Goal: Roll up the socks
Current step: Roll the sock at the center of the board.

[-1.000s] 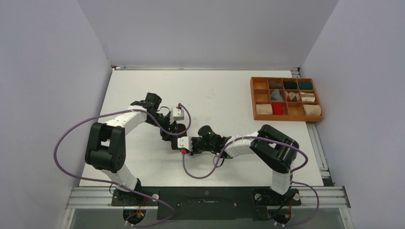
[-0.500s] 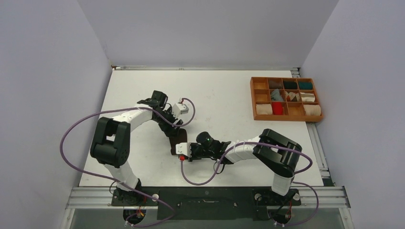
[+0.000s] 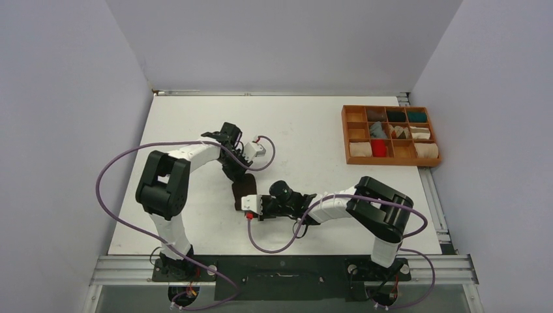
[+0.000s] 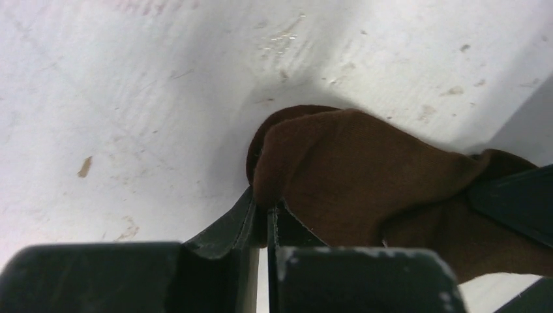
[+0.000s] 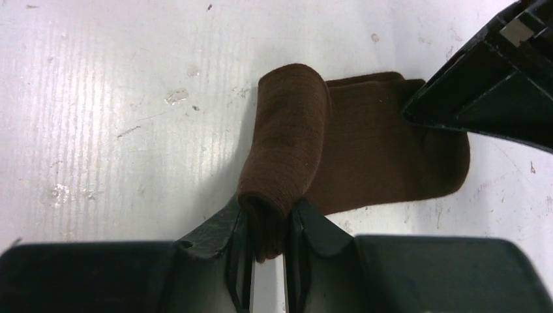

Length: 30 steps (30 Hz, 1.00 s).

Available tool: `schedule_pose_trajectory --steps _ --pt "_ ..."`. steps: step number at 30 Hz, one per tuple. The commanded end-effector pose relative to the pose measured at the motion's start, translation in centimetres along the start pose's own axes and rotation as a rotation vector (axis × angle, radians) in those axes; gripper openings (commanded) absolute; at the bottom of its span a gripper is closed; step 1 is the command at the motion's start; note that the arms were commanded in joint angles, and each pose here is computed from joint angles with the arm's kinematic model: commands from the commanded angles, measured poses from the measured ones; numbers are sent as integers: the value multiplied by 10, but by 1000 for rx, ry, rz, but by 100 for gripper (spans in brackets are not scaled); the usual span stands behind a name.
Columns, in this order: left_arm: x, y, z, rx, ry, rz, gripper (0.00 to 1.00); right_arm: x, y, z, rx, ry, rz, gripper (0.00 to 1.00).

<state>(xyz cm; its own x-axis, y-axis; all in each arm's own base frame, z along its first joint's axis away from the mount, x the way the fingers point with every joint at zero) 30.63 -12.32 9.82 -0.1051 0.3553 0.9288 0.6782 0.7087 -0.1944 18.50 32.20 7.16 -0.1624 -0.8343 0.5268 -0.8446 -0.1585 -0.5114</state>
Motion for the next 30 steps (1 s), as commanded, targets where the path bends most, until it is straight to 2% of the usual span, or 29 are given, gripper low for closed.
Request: schedule_pose_trajectory --steps 1,5,9,16,23,26,30 --pt "-8 -24 4 -15 33 194 0 6 -16 -23 43 -85 53 5" --pt "-4 -18 -19 -68 -93 135 0 3 -26 -40 111 -147 -1 5" --pt "3 -10 -37 -113 -183 72 0 -6 -20 -31 61 -122 -97 5" --pt "9 -8 -43 -141 -318 19 0 -11 6 -10 -240 -145 -227 5" --pt "11 -9 -43 -137 -369 33 1 -13 9 16 -638 -126 -291 5" --pt "21 -9 -47 -146 -432 28 20 -12 12 29 -831 -89 -312 5" --pt "42 -4 -56 -139 -524 -9 47 -15 12 40 -996 -54 -350 5"
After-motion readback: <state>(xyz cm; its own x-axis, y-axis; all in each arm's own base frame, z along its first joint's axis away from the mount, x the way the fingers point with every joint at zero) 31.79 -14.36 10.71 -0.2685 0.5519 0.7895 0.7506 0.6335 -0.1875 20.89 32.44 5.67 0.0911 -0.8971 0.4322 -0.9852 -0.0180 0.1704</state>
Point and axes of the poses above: each gripper's point midway between its finger pads, its own x axis back along the fingers, its own y axis along the line the jaws close on, z = x × y, the point moved 9 cm from there along x, back along the fingers, and after that the axes turned 12 degrees about x, right-handed, at the moved point
